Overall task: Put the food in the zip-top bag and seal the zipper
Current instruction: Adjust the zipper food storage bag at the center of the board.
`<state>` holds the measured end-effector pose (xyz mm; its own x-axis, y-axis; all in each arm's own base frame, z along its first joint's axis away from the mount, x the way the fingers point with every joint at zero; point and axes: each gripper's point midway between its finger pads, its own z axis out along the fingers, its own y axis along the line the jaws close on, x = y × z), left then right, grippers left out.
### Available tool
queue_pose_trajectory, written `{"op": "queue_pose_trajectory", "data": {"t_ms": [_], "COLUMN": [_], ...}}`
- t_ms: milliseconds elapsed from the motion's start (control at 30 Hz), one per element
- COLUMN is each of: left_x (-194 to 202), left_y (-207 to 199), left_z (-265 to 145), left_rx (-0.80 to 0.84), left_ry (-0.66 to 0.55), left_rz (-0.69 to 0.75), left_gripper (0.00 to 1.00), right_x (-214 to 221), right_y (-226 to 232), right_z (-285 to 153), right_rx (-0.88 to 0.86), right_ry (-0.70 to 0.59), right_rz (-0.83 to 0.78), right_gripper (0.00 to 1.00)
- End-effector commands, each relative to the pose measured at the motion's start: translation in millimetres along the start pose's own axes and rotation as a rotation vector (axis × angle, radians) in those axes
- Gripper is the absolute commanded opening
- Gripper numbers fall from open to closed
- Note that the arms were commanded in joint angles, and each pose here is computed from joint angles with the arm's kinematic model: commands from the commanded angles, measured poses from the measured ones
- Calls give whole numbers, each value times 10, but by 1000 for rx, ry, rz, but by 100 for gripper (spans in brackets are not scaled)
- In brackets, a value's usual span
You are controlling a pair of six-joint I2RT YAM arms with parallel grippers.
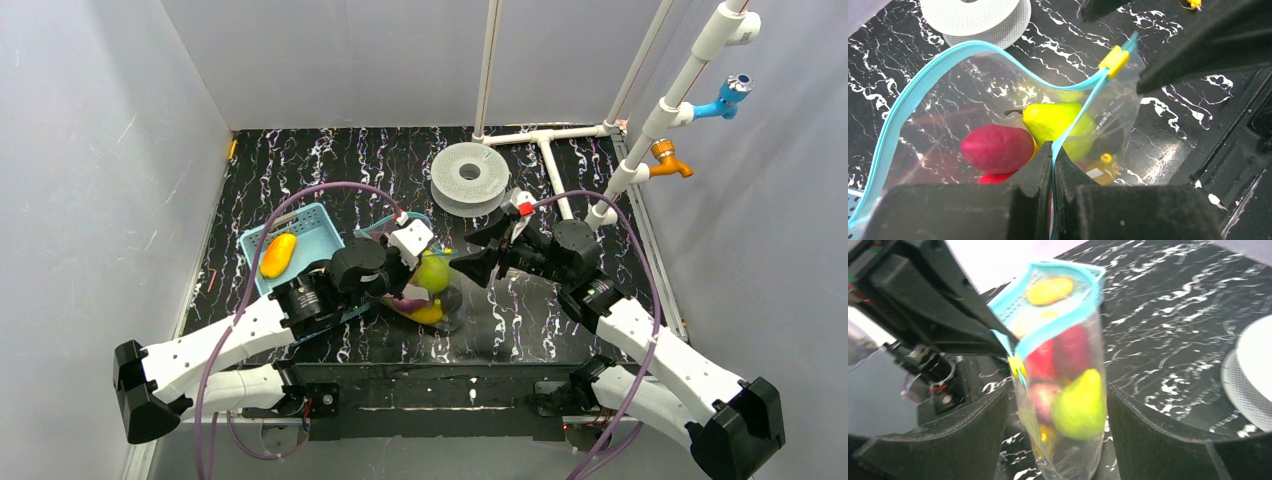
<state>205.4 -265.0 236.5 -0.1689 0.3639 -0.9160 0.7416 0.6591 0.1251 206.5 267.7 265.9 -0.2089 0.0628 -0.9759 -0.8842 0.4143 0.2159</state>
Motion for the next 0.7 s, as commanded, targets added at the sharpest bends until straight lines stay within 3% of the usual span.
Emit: {"op": "queue_pose_trajectory", "data": {"t_ms": [0, 100, 200, 267, 333, 367, 500, 667], "left_x": [-70, -52, -42, -46, -49, -45, -53, -80], "left_y": [-47, -41, -20, -18, -23, -29, -22, -11], "left_z": [55, 84, 90, 85, 89, 89, 83, 56], "left_rx": [11, 4, -9, -9, -6, -3, -7, -9], "left_ry": [-8, 5, 8, 3, -1, -1, -3, -20], "left_rz": [-26, -22, -18, -19, -22, -22, -22, -27], "left_gripper": [0, 0, 0, 0, 0, 0, 0, 0], "right_x": [-151, -102, -36, -14, -36, -50, -49, -18], "right_y": [431, 465, 465, 450, 428, 411, 292, 262], "right_z": [-4, -26, -36, -26, 2, 23, 61, 63], "right_rx": [-273, -305, -311, -314, -307, -301, -232, -216], "right_ry": [22, 28, 27, 16, 3, 0, -11, -11], "right_rz": [-12, 5, 32, 49, 60, 68, 73, 78], "right_gripper": [78, 78, 70, 55, 31, 27, 40, 44]}}
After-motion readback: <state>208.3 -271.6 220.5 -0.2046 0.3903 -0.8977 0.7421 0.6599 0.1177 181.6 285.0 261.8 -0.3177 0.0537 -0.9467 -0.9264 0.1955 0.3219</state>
